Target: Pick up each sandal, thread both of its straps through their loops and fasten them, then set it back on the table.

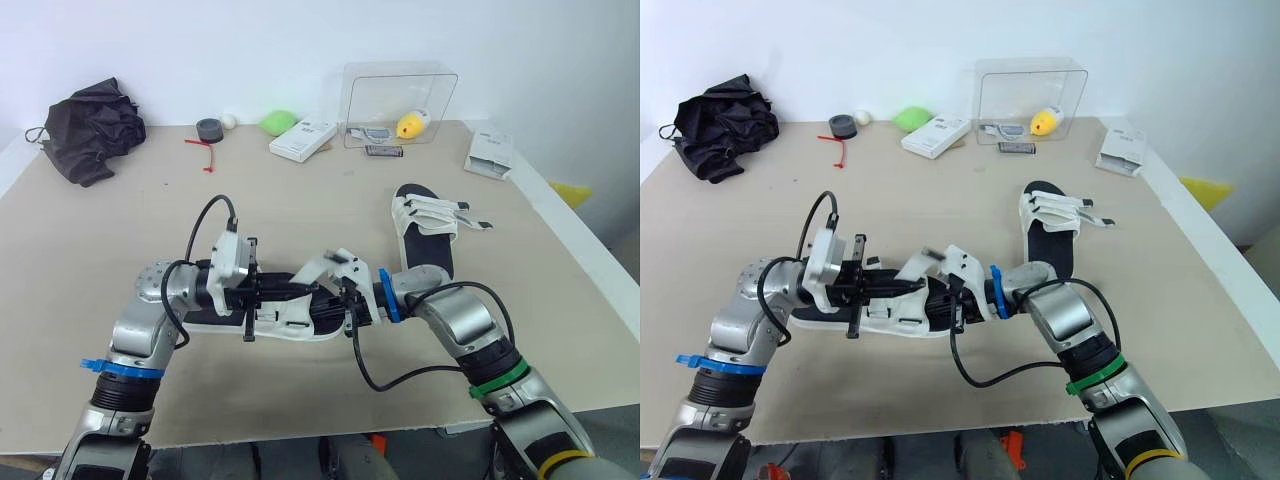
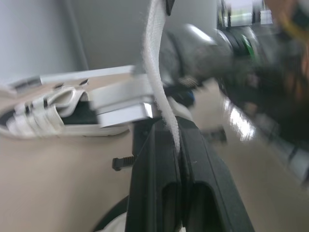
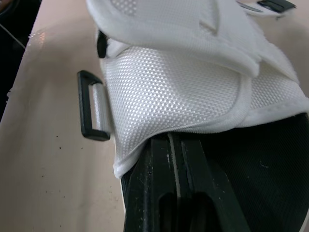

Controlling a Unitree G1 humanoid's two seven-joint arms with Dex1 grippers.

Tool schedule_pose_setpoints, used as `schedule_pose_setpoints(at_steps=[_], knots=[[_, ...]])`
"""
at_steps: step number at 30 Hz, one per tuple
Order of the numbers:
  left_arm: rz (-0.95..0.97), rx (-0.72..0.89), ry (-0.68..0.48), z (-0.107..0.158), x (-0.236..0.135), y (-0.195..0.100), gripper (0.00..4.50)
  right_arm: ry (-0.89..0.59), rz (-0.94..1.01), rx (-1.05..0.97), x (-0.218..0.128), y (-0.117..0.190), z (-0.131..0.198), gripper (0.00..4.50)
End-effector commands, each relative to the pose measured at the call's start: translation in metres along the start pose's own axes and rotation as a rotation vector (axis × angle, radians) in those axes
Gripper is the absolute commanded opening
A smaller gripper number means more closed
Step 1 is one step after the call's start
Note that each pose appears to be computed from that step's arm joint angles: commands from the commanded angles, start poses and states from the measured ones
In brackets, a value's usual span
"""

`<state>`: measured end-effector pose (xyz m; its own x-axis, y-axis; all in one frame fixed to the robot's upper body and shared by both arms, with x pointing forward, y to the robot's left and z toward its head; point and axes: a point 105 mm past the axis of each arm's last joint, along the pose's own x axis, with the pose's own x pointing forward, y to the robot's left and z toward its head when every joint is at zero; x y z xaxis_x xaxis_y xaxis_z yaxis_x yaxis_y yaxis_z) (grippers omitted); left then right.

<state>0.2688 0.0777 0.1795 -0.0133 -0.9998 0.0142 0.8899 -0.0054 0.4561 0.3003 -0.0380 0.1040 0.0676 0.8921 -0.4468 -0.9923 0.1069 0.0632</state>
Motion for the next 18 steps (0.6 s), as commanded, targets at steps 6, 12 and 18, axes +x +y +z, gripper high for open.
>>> schedule_pose_setpoints(at_steps=[6,12,18], knots=[[-0.125,0.308,0.029,0.002,-0.012,-0.014,1.52,0.128,-0.002,0.104,0.007,-0.001,-0.04,0.0],[-0.179,0.418,0.124,-0.016,-0.035,-0.019,3.3,0.127,0.0,0.1,0.007,-0.002,-0.04,0.0],[-0.28,0.04,0.279,-0.03,-0.069,-0.041,3.3,0.126,0.004,0.092,0.007,-0.003,-0.038,0.0]])
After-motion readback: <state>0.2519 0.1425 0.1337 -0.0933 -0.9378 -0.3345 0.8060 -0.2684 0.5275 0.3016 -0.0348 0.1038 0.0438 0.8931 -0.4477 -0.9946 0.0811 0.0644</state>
